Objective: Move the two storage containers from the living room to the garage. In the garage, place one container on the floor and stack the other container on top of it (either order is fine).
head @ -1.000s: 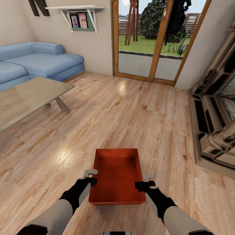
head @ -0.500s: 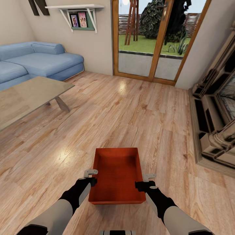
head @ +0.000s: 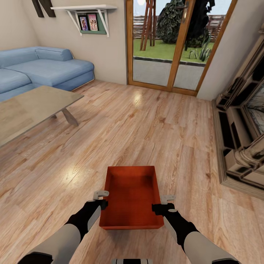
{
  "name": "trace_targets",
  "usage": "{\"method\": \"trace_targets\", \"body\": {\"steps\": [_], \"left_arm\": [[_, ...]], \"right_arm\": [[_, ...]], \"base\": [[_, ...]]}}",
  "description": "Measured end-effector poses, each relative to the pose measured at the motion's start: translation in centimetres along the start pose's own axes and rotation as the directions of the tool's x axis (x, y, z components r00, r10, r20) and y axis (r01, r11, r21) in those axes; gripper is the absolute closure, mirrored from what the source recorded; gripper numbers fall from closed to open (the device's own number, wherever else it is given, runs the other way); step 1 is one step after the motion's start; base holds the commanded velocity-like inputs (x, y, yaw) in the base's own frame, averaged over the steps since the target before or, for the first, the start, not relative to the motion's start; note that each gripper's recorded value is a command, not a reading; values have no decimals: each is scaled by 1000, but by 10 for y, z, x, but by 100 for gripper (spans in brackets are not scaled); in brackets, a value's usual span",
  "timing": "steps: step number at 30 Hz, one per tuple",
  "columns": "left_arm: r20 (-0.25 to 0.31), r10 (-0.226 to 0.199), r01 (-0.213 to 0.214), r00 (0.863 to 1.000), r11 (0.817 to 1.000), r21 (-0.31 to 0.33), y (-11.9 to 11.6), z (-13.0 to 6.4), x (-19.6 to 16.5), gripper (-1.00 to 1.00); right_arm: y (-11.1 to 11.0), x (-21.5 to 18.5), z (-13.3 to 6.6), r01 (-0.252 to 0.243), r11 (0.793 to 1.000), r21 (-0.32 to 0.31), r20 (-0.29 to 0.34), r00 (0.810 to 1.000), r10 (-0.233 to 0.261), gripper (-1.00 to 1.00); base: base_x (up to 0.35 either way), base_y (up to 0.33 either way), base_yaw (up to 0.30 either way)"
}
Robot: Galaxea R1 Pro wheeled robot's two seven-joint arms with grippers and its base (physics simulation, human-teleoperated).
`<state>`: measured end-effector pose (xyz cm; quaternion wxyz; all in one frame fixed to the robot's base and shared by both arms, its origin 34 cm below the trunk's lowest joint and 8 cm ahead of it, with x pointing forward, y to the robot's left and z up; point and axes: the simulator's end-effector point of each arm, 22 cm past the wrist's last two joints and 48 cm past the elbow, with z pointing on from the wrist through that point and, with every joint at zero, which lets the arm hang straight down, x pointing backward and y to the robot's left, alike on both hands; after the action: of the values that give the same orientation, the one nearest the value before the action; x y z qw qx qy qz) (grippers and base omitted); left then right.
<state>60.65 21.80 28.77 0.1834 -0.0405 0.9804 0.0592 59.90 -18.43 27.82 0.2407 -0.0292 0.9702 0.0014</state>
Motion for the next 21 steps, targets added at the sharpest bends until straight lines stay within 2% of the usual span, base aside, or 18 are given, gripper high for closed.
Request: {"method": "trace_targets", "body": {"steps": [13, 21], "left_arm": [[1, -1, 1, 1000, 1000, 0, -2, 20, 13, -100], [1, -2, 2, 1000, 1000, -2, 0, 20, 13, -100]], "right_arm": [[1, 15, 19, 1, 1000, 0, 5, 1000, -1, -100], [1, 15, 19, 1, 1000, 0, 5, 1000, -1, -100]], "base": [[0, 0, 0], [0, 0, 0]]}}
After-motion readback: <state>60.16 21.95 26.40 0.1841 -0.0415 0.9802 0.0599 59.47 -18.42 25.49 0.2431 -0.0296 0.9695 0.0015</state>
